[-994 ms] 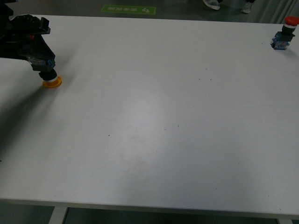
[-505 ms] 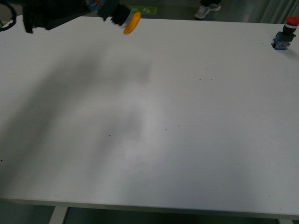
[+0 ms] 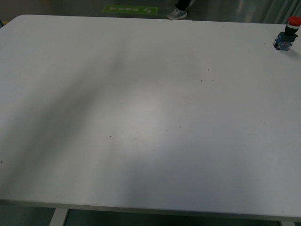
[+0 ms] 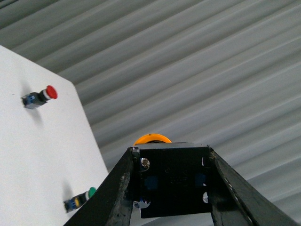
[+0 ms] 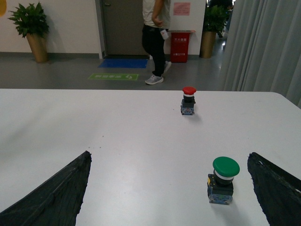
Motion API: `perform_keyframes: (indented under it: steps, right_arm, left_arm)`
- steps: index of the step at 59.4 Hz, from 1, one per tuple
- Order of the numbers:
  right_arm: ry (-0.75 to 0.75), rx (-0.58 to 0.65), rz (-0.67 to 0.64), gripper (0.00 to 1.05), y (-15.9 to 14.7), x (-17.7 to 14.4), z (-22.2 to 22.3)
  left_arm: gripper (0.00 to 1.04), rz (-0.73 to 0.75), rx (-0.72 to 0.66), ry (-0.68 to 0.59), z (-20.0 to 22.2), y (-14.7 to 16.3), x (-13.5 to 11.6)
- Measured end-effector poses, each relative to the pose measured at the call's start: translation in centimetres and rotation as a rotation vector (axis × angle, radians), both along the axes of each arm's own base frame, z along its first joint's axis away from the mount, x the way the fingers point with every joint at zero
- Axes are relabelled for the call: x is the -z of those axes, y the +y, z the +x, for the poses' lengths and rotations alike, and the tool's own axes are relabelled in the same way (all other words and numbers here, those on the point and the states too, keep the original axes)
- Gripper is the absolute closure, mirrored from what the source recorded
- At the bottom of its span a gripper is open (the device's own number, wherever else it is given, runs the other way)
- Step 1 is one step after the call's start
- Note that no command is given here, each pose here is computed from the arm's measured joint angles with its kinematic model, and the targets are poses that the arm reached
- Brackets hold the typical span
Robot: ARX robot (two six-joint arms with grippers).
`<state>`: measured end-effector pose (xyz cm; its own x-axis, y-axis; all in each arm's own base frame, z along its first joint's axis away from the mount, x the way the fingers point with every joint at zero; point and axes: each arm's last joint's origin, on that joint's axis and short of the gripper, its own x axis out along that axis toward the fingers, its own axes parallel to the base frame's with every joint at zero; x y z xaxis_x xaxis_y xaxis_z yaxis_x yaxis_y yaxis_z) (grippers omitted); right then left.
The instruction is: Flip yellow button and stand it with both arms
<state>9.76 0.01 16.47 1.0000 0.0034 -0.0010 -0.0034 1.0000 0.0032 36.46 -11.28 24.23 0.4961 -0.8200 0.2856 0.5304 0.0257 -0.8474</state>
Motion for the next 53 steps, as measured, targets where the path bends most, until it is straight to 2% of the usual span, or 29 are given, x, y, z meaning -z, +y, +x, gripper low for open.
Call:
perform_keyframes:
  steps: [12,23,46,48,53]
  right_arm:
    - [0.000,0.000,0.000,0.07,0.0,0.0,0.0]
    - [0.000,0.000,0.000,0.07,0.0,0.0,0.0]
    - [0.000,0.000,0.000,0.07,0.0,0.0,0.0]
    - [0.008,-0.011,0.031,0.07,0.1,0.0,0.1]
    - [0.018,-0.096,0.355,0.07,1.3,-1.8,1.8]
  left_arm:
    - [0.69,-0.102,0.086,0.001,1.0,-2.2,-0.8]
    - [0.69,-0.117,0.140,0.060,3.0,-4.8,-0.3]
    - [0.69,-0.092,0.136,0.084,3.5,-5.1,-0.3]
    - [0.69,-0.092,0.136,0.084,3.5,-5.1,-0.3]
    - [0.69,-0.091,0.137,0.083,3.5,-5.1,-0.4]
